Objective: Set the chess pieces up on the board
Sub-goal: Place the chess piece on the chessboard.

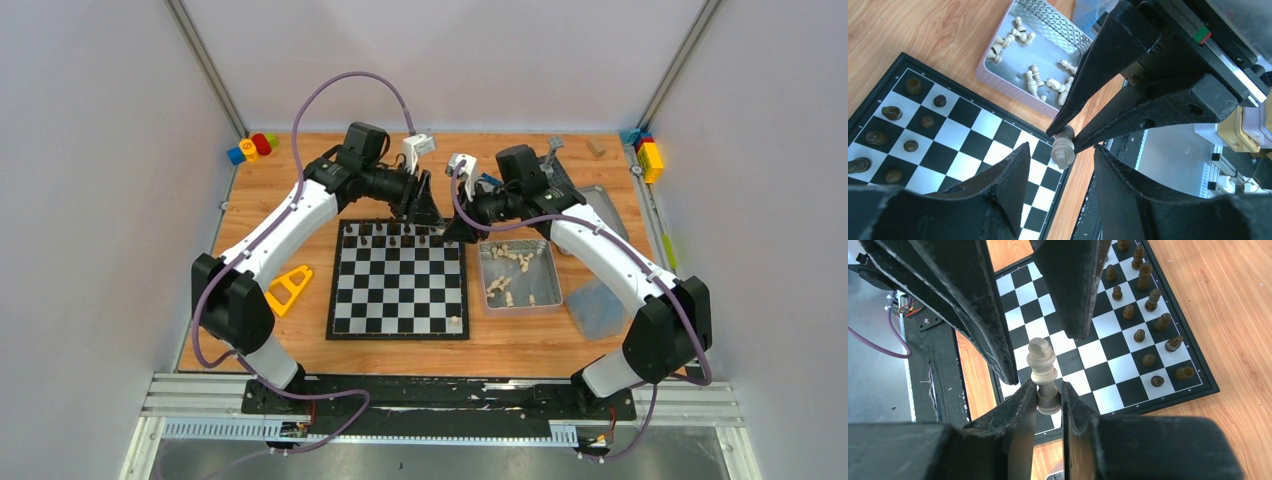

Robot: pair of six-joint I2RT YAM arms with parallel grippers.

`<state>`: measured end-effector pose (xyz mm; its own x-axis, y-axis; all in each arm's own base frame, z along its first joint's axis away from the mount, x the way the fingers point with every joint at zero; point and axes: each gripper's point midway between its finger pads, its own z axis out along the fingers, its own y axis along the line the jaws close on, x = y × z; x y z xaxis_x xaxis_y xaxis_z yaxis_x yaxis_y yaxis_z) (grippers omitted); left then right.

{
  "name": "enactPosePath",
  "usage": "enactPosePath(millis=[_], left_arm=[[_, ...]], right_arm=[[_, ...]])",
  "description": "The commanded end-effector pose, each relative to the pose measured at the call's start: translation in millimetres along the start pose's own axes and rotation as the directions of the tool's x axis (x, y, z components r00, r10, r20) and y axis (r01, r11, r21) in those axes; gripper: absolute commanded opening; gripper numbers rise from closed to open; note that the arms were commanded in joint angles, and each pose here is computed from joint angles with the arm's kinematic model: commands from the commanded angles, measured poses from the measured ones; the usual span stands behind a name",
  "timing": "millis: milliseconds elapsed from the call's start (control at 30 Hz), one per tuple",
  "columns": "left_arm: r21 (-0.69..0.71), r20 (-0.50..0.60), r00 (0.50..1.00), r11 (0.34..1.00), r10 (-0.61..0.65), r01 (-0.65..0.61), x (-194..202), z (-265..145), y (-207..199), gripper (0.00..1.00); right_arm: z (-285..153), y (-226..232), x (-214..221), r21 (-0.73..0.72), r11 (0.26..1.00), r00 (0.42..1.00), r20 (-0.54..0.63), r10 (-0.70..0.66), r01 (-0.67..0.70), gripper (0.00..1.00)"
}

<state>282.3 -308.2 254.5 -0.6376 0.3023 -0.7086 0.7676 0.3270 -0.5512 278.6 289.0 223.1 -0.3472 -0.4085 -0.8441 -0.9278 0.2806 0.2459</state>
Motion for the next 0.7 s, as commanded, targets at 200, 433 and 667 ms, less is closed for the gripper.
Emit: enactPosePath(millis=[200,433,667], left_arm=[[0.04,-0.007,1.0,0.999,0.005,-0.004,-5.5,6.8,-10.6,0.52],[0.04,-0.017,1.0,0.999,0.007,-0.006,-1.6,7.5,-9.2,0.44],[0.044,-0.034,0.999,0.999,-0.001,0.002,2.3,10.9,-7.4,0.25]], right_arm=[[-7.9,5.9,-25.3,0.013,0.998,0.995,0.072,-0.062,0.062,0.09],[-6.2,4.0,-23.5,0.017,0.998,0.996,0.069,-0.063,0.062,0.09],[-6.7,1.4,-25.0,0.034,0.998,0.996,0.07,-0.057,0.055,0.13]])
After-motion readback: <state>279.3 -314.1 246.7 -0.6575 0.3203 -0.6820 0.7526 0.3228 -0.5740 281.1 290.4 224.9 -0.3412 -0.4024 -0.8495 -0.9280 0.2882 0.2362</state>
